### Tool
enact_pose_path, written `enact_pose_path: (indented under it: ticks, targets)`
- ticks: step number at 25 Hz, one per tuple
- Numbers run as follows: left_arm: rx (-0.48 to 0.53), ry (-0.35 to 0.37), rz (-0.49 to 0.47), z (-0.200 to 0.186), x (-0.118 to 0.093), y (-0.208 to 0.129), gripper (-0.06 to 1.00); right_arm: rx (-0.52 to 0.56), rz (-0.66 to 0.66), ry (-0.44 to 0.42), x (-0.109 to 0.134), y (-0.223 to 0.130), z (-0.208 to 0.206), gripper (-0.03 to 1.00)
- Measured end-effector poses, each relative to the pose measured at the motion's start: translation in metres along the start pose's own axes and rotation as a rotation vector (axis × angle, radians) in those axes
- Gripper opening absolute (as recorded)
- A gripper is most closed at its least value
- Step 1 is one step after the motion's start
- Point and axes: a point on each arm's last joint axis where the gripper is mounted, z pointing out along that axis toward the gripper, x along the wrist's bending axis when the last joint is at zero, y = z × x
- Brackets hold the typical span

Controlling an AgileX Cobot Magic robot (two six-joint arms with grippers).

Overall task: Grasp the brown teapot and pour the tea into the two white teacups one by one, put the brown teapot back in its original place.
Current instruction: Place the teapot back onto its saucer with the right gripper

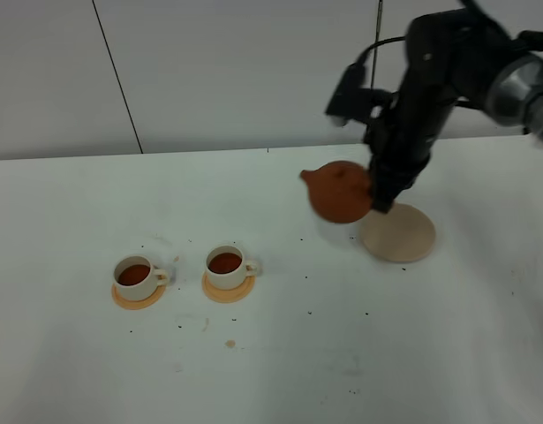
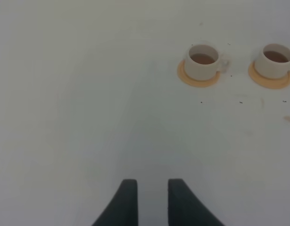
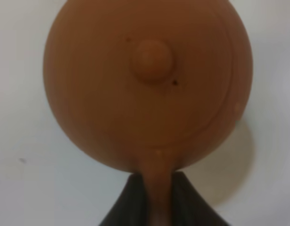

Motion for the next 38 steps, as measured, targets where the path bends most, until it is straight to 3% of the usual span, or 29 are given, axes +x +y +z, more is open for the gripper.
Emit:
enact_pose_path:
  ticks: [7, 12, 22, 38]
  targets:
    - [0.0, 0.0, 0.0, 0.0, 0.0, 0.0, 0.23, -0.003, 0.143, -0.024, -0.041, -0.05, -0.009, 0.09]
    - [0.0, 0.0, 0.0, 0.0, 0.0, 0.0, 0.23, -0.028, 0.208, -0.019, -0.054, -0.069, -0.013, 0.09]
    - [0.0, 0.0, 0.0, 0.0, 0.0, 0.0, 0.23, -0.013, 0.246, 0.055, -0.047, -0.078, 0.012, 0.09]
    - [0.0, 0.0, 0.0, 0.0, 0.0, 0.0, 0.23, -0.032, 0.285, 0.069, -0.038, -0.088, 0.043, 0.09]
